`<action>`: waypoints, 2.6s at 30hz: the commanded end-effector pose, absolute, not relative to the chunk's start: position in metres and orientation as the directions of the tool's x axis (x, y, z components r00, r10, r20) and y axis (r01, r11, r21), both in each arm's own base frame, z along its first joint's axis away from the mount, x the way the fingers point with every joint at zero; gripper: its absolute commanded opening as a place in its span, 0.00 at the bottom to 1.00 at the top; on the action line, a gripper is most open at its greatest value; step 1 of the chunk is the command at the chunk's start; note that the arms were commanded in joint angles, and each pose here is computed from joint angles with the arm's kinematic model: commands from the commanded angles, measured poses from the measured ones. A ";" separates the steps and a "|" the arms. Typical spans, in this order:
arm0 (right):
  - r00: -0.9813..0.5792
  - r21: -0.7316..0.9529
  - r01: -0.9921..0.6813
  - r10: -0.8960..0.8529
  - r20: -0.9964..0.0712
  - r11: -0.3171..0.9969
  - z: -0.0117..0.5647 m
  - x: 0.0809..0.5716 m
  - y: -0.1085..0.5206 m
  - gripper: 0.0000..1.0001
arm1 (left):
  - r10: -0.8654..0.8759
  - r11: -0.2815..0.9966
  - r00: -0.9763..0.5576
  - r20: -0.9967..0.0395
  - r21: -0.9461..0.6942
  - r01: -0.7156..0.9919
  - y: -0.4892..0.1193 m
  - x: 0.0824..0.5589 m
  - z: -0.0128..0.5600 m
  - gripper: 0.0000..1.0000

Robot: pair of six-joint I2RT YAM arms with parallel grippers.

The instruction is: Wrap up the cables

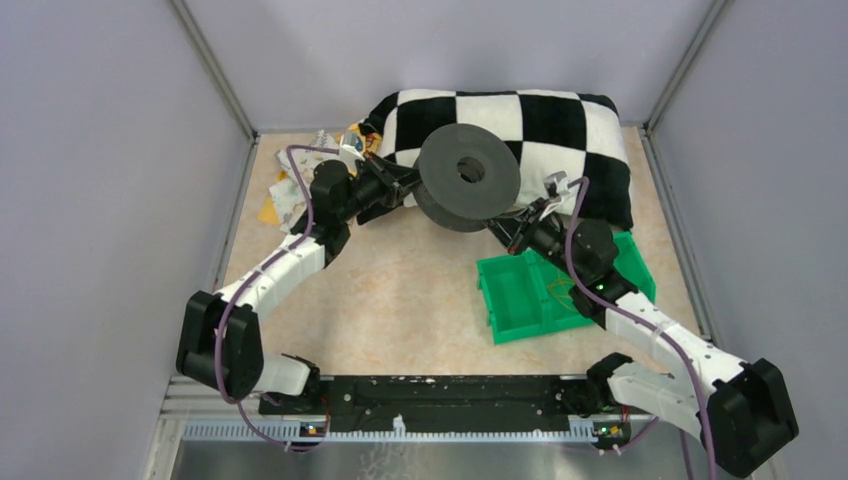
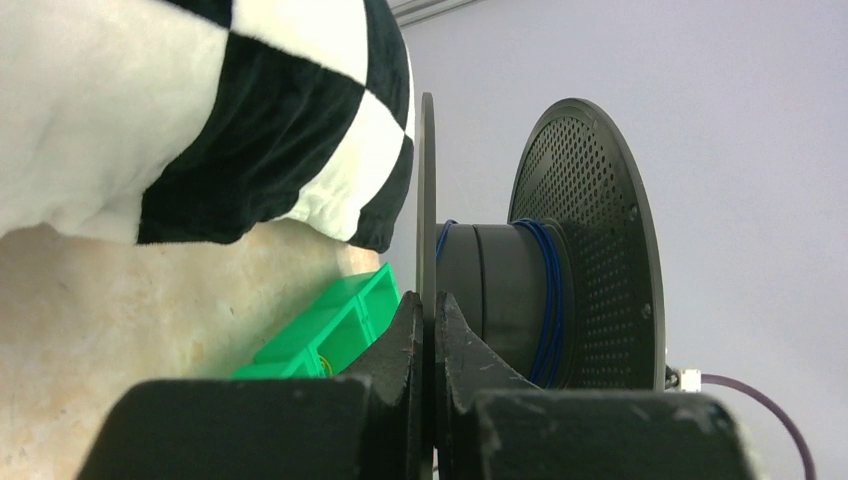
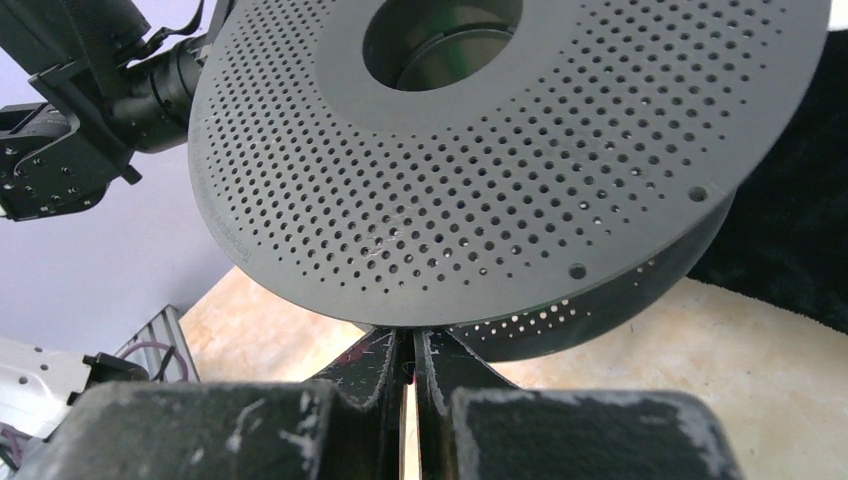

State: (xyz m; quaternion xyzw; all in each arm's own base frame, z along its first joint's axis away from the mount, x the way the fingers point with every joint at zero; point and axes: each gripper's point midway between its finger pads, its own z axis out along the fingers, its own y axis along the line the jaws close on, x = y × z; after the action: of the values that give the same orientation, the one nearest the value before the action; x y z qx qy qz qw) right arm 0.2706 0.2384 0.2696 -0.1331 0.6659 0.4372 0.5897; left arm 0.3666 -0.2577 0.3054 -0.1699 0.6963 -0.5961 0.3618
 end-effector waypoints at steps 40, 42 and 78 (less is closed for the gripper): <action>-0.102 0.390 -0.719 0.468 -0.878 0.575 0.267 0.283 0.298 0.21 | -0.789 -0.118 -0.602 0.120 -0.992 -0.043 -0.237 0.356 0.308 0.00; -0.106 0.392 -0.716 0.464 -0.879 0.578 0.264 0.281 0.295 0.27 | -0.791 -0.123 -0.600 0.119 -0.992 -0.035 -0.237 0.357 0.310 0.00; -0.097 0.258 -0.289 0.240 -0.966 0.922 0.233 0.243 0.137 0.85 | -0.740 0.181 -0.632 -0.230 -0.973 0.142 -0.208 0.324 0.224 0.00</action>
State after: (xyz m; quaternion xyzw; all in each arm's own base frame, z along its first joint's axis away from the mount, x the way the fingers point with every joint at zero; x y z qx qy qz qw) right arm 0.2341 0.1703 0.2409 -0.0481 0.6961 0.2792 0.6596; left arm 0.3432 -0.2115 0.1976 -0.3139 0.6958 -0.5666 0.3102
